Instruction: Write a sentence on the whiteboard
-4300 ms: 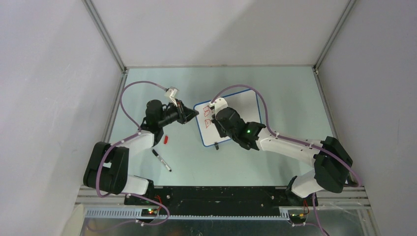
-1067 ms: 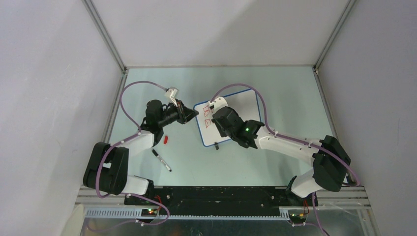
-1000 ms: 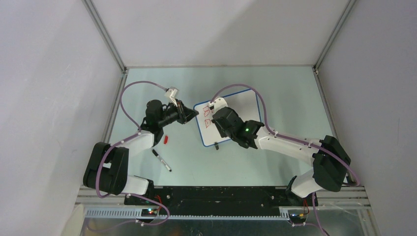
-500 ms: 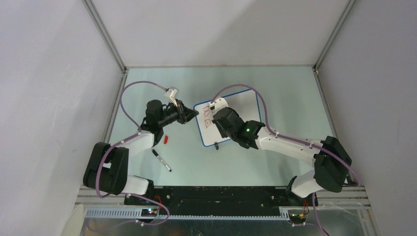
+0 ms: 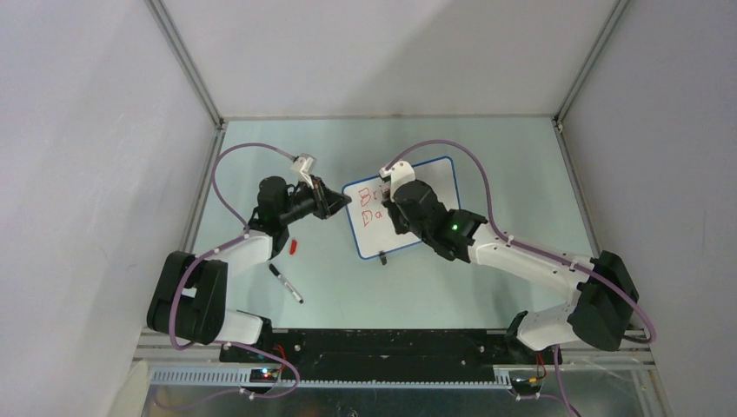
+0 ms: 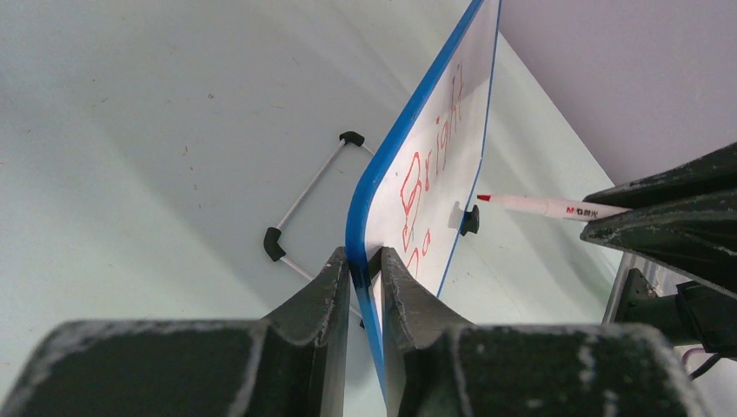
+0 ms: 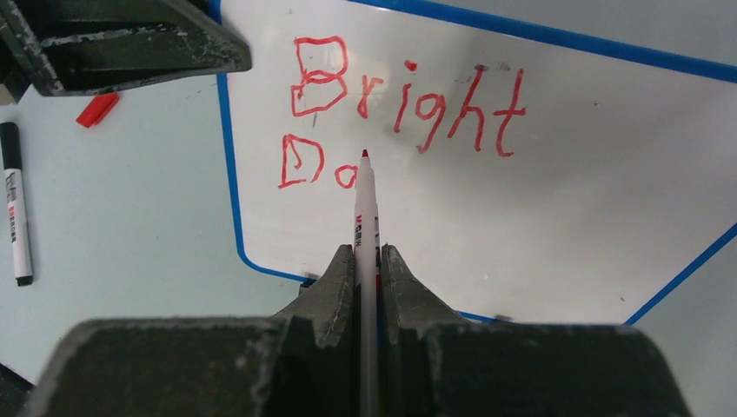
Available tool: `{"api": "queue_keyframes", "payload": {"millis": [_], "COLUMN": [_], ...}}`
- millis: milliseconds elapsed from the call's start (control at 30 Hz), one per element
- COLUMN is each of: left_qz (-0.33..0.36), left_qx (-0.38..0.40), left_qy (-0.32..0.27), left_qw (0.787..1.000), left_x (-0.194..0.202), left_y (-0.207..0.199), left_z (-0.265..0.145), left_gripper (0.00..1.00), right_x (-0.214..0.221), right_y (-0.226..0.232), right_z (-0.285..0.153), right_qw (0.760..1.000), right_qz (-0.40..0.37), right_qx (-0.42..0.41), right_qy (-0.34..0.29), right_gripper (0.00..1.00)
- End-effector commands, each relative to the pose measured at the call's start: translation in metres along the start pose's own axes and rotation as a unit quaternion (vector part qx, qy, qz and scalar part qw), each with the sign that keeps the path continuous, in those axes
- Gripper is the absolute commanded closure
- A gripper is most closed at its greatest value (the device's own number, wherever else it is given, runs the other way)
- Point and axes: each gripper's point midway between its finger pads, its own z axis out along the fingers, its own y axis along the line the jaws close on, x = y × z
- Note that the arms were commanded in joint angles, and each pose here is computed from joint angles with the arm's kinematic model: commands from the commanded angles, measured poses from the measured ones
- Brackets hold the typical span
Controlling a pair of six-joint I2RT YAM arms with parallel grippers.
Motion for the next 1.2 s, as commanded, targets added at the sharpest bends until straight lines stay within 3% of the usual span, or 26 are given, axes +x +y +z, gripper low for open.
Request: {"api": "queue_keyframes", "payload": {"millis": [0, 1167], "left_qz": [0.026, 0.028], "left_qx": [0.002, 0.000], "left_qy": [-0.005, -0.005], "left_qw": [1.000, 1.000], "left_x": [-0.009, -0.009], "left_y": [-0.004, -0.005], "left_z": [0.002, 0.000], "left_gripper": [0.80, 0.80], "right_x": [-0.016, 0.011], "right_y": [-0.004, -0.007], "right_z": [0.000, 0.016], "right_qw": [0.999, 1.000], "right_qz": [0.017, -0.003], "right_qx": [-0.002, 0.012], "right_qy": [-0.028, 0.007], "right_gripper": [1.00, 1.00]}}
